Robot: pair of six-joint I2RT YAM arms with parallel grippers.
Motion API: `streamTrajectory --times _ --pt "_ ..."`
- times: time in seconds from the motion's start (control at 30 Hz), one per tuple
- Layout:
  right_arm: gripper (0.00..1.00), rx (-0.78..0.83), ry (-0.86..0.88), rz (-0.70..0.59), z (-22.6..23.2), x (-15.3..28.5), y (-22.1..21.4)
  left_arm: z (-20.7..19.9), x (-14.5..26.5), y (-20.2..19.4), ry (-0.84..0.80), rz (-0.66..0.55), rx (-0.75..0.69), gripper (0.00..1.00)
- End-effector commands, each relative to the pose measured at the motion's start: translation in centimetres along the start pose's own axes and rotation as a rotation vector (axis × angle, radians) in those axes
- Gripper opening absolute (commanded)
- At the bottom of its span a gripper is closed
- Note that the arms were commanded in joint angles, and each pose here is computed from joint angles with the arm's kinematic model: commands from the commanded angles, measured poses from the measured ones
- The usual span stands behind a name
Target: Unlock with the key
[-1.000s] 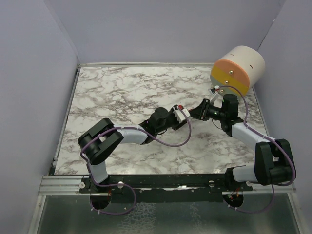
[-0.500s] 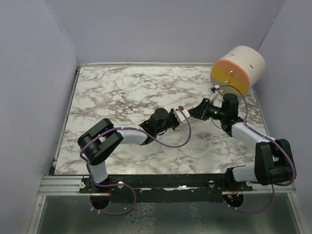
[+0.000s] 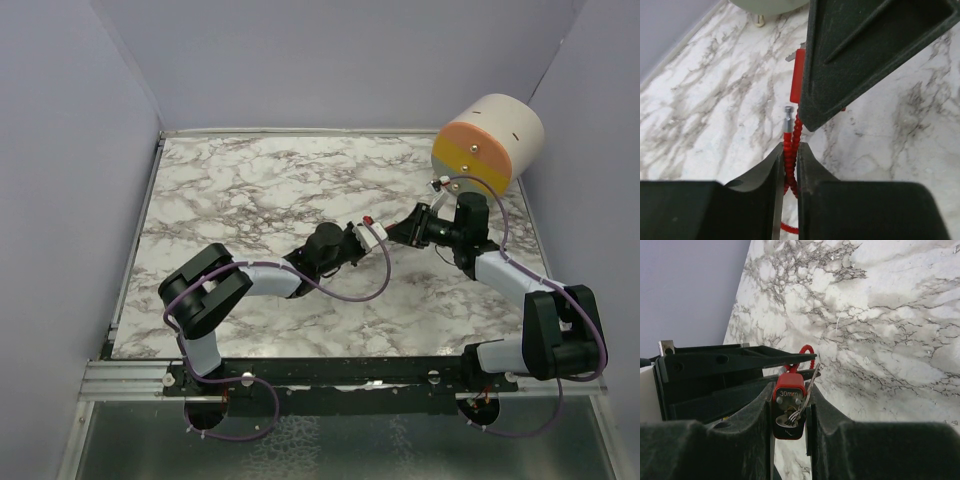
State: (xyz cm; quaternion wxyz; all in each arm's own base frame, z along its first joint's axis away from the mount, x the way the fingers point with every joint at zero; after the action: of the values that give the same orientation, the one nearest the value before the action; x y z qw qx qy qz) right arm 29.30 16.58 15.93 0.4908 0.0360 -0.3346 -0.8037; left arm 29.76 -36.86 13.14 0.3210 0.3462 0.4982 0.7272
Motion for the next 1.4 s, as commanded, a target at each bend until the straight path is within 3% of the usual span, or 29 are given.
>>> streamTrajectory --times 0.0,0.4,0.43,0.57,0.63,1.1,1.37 --pt "0.01 0.043 0.014 -0.026 0.7 0.2 1.3 1.6 0.8 0.3 0.071 0.002 0.004 0.0" --pt "0.01 0.041 0.01 -0.029 0.6 0.2 1.4 1.6 0.9 0.3 0.076 0.005 0.009 0.03" --pt "0.01 0.039 0.009 -0.03 0.6 0.2 1.4 1.6 0.9 0.2 0.075 0.006 0.01 0.08" --pt "0.01 0.03 0.006 -0.043 0.5 0.2 1.9 1.4 1.1 -0.2 0.068 0.017 0.008 0.45" --pt "0.01 0.028 0.005 -0.045 0.5 0.2 2.1 1.4 1.4 -0.4 0.068 0.021 0.006 0.54" --pt "0.01 0.014 0.002 -0.042 -0.2 -0.4 2.5 1.1 2.1 -1.1 0.064 0.036 0.015 0.6" --pt "0.01 0.008 0.001 -0.043 -0.6 -0.9 2.9 2.4 4.3 0.3 0.167 0.019 0.074 0.66"
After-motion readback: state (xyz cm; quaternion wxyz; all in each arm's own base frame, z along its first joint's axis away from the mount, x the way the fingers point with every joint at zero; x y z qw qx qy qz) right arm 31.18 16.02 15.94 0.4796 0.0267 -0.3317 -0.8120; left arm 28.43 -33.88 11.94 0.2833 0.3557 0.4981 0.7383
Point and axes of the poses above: each gripper's point midway between its finger pads, its own x axis back along the fingers, its own z axis along the line the jaws close on, y = z × x, the point moved 3 cm from there along x, back along the fingers, and after that the axes turned 1 degree about -x, right-handed, at the moved point
